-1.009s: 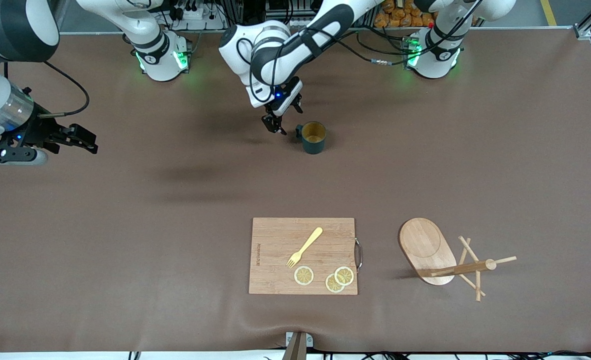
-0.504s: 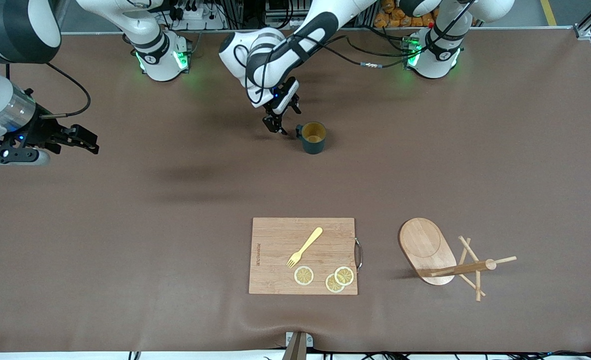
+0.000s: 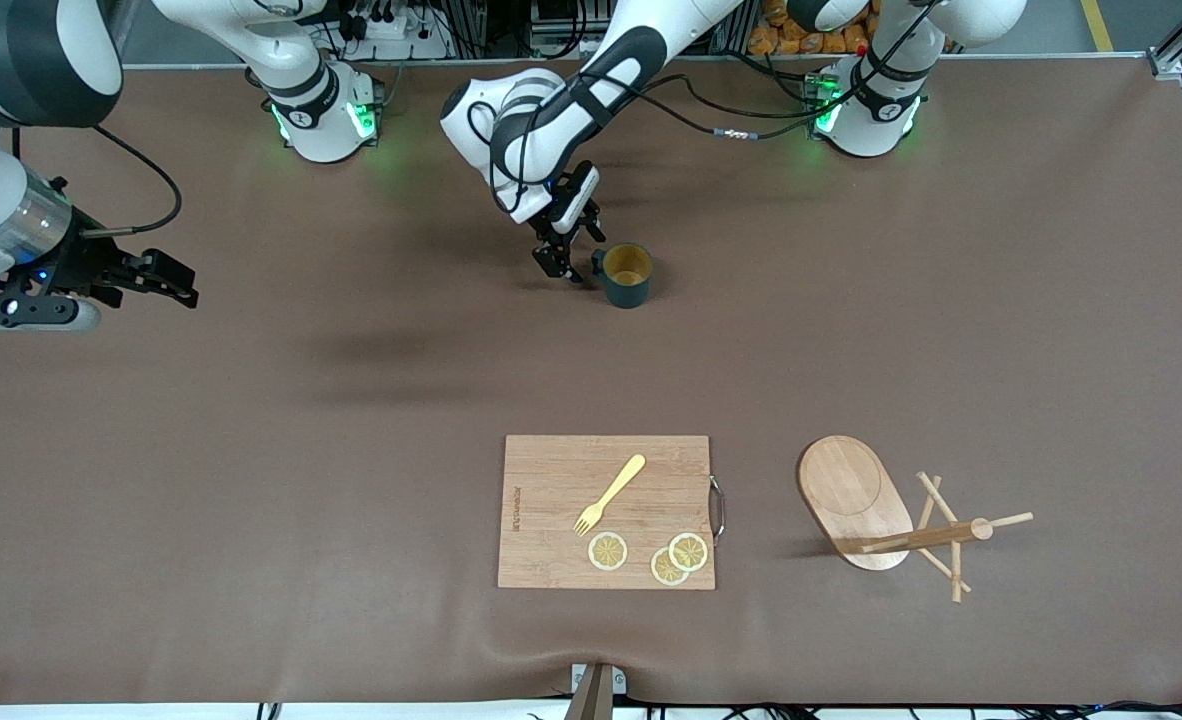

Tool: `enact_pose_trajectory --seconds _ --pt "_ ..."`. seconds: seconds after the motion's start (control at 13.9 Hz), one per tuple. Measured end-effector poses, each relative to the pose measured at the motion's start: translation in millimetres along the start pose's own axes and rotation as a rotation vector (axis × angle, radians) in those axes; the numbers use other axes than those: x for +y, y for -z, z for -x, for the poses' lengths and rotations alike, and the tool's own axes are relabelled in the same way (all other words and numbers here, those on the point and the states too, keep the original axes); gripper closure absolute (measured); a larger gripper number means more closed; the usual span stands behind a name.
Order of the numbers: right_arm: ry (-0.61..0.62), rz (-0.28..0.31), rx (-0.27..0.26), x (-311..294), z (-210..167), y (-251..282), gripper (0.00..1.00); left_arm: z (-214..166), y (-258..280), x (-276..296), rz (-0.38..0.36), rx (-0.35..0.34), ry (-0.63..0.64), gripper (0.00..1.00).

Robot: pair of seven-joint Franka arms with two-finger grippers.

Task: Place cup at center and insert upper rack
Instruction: 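Lower the left gripper and grasp the mug by its handle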

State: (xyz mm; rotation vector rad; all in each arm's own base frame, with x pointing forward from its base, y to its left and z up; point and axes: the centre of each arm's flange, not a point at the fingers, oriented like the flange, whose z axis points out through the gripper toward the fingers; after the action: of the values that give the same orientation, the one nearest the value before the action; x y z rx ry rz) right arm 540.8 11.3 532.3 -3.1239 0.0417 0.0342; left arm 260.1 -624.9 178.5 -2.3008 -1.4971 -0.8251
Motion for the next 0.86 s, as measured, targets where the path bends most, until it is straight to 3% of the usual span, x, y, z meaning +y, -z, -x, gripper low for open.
enact_pose_trajectory --seconds 0.65,0.79,0.86 --pt "0.0 0.0 -0.001 0.0 0.2 -0.4 0.0 12.8 0.3 -14.4 0.014 0.06 0.006 0.05" --pt "0.0 0.0 0.0 0.0 0.3 -0.1 0.0 12.4 7.7 -11.2 0.022 0.05 0.013 0.07" --pt "0.0 0.0 0.0 0.0 0.3 0.0 0.0 12.2 9.4 -10.8 0.022 0.051 0.014 0.14"
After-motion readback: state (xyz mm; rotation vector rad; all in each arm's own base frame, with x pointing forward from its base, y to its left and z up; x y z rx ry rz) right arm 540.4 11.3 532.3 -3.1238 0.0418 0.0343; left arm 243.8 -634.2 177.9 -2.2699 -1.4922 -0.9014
